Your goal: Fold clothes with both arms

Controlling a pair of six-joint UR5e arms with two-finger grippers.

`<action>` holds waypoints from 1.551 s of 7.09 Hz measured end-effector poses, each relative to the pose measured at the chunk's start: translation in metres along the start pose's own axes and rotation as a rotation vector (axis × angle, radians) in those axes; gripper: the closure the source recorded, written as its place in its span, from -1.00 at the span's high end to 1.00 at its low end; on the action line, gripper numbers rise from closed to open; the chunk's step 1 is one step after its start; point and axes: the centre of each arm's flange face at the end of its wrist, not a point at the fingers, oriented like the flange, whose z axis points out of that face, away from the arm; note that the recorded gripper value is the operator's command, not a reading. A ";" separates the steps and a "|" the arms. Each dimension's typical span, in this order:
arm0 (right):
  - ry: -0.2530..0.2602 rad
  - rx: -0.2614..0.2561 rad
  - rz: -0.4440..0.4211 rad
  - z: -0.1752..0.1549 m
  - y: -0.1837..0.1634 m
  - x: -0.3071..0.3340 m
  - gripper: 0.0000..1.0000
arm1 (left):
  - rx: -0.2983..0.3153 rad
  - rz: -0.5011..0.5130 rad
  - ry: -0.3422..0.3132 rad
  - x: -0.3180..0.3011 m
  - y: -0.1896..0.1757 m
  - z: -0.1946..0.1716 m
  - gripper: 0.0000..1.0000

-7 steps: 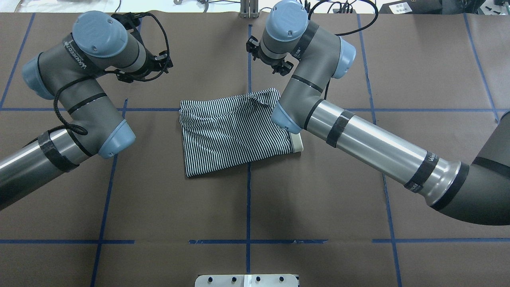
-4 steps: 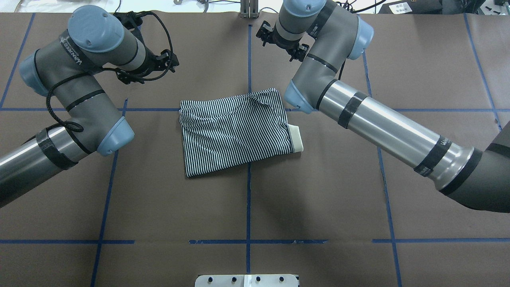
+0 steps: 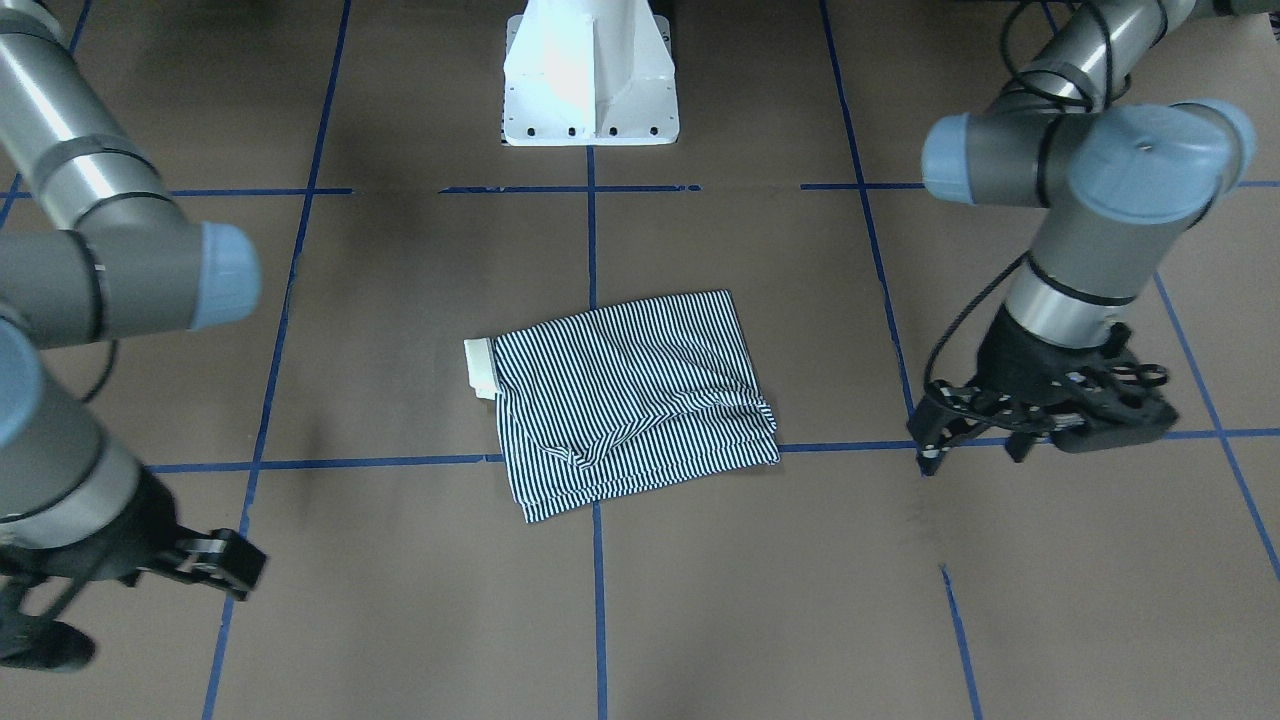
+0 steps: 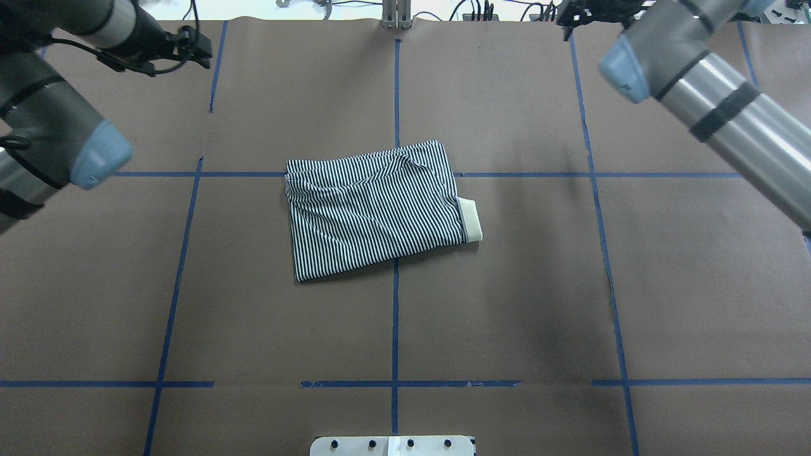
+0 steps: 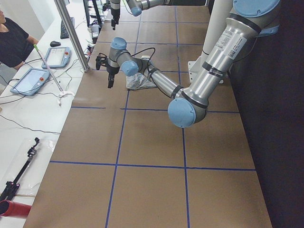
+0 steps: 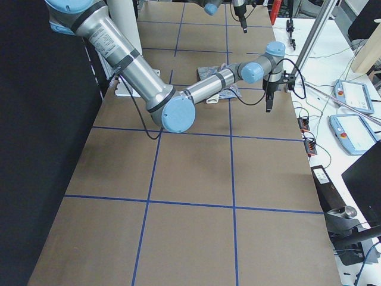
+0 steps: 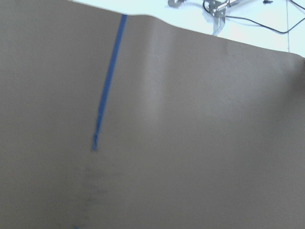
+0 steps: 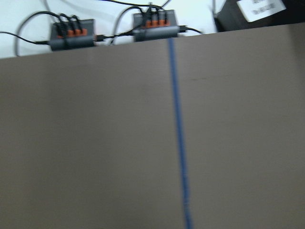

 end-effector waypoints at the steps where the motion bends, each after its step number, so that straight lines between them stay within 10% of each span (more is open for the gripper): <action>1: 0.013 -0.031 -0.085 -0.007 0.006 0.106 1.00 | 0.000 0.118 -0.034 -0.078 -0.018 -0.020 1.00; 4: 0.024 -0.149 -0.244 -0.039 0.089 0.320 1.00 | -0.094 0.431 -0.072 -0.278 0.011 -0.052 1.00; 7: -0.036 -0.212 -0.242 -0.058 0.197 0.464 1.00 | -0.149 0.425 -0.023 -0.378 0.069 -0.071 1.00; 11: -0.042 -0.231 -0.185 -0.053 0.219 0.481 1.00 | -0.260 0.347 -0.118 -0.423 0.095 -0.062 1.00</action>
